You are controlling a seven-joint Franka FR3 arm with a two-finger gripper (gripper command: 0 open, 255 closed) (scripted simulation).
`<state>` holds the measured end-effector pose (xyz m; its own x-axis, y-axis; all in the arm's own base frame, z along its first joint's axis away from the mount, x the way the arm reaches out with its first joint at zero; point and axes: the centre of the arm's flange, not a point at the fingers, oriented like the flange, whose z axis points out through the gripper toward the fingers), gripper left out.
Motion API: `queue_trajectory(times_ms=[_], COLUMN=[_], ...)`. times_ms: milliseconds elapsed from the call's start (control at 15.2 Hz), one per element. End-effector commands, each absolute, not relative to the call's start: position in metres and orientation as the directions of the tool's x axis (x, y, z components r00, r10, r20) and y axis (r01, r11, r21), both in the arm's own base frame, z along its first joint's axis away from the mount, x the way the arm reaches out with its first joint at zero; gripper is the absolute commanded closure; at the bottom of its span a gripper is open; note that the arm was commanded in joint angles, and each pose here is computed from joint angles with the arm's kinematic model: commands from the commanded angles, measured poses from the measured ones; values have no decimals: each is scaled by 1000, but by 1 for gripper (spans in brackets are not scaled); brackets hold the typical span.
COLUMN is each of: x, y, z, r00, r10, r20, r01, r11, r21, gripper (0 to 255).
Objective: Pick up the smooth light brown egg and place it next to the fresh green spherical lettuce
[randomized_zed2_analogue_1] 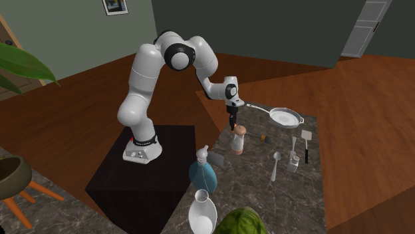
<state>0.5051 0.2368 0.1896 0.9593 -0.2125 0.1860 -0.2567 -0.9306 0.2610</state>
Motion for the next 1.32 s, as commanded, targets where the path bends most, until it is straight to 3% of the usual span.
queue_trajectory(times_ms=[0,462,1254], x=[505,505,505], y=[237,237,237], z=[189,189,253], r00=[959,959,959], r10=[-212,-212,-212], r20=[186,186,186], r01=[-257,-257,-257], r11=[-931,-931,-931], r21=[261,261,261], gripper=[255,255,255])
